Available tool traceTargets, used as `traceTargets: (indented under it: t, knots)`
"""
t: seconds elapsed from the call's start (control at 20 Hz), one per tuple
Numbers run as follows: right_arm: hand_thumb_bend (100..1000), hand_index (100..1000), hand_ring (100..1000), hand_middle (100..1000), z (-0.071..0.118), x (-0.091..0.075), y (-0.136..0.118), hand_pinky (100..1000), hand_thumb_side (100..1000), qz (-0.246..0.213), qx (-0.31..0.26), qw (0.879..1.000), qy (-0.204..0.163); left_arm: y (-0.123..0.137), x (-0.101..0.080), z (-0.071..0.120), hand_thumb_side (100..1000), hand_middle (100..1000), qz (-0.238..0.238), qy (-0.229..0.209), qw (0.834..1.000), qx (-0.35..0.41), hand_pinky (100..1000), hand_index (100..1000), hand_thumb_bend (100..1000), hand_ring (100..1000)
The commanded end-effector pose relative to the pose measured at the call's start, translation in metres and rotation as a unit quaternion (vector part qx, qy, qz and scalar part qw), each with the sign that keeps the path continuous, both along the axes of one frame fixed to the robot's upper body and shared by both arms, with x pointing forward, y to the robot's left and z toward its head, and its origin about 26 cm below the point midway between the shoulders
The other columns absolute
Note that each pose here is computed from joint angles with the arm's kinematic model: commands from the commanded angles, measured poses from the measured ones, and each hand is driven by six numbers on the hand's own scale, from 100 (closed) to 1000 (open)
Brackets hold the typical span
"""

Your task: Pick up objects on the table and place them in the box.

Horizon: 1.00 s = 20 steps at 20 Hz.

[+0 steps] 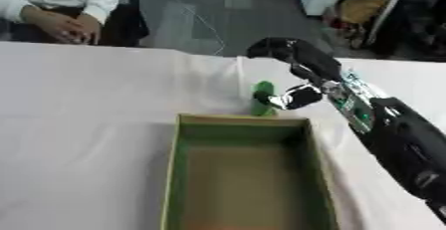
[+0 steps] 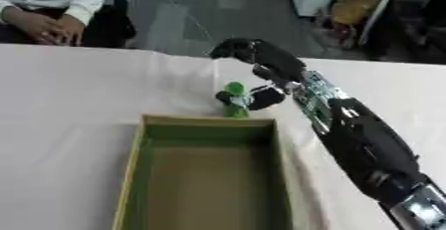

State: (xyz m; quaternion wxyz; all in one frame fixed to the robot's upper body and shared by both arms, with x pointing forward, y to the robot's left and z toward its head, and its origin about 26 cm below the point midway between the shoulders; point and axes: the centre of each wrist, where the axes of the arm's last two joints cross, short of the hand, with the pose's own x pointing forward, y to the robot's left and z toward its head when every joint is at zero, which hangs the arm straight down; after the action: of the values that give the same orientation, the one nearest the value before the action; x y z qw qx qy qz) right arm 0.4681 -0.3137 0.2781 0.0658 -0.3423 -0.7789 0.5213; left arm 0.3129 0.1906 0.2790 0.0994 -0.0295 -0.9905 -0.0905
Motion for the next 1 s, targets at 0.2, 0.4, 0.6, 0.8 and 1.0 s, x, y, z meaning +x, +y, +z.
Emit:
traceTargets:
  t: [0.2,0.4,0.6,0.8,1.0]
  knots:
    - [413,855,699,768,0.015,-0.004,-0.009,617,738,-0.009,-0.010,1.000,-0.019,-0.003,-0.004,0.008,621,781,-0.009,-0.016,1.000,0.001,654,820,345,647]
    - [410,858,695,763,0.011,-0.003,-0.012,585,739,-0.002,-0.007,1.000,-0.014,-0.003,-0.004,0.008,624,780,-0.009,-0.017,1.000,0.000,653,820,344,646]
    - [411,859,678,753,0.007,-0.004,-0.015,568,739,0.012,0.000,1.000,-0.007,-0.004,-0.004,0.009,627,779,-0.010,-0.018,1.000,0.000,652,819,341,641]
    - [416,858,671,750,0.006,-0.004,-0.019,561,739,0.010,0.007,1.000,-0.002,-0.004,-0.004,0.009,629,779,-0.011,-0.020,1.000,-0.001,651,818,339,637]
    - [417,858,664,744,0.004,-0.004,-0.023,553,737,0.004,0.011,1.000,0.002,-0.006,-0.004,0.010,631,779,-0.014,-0.021,1.000,-0.001,651,818,338,635]
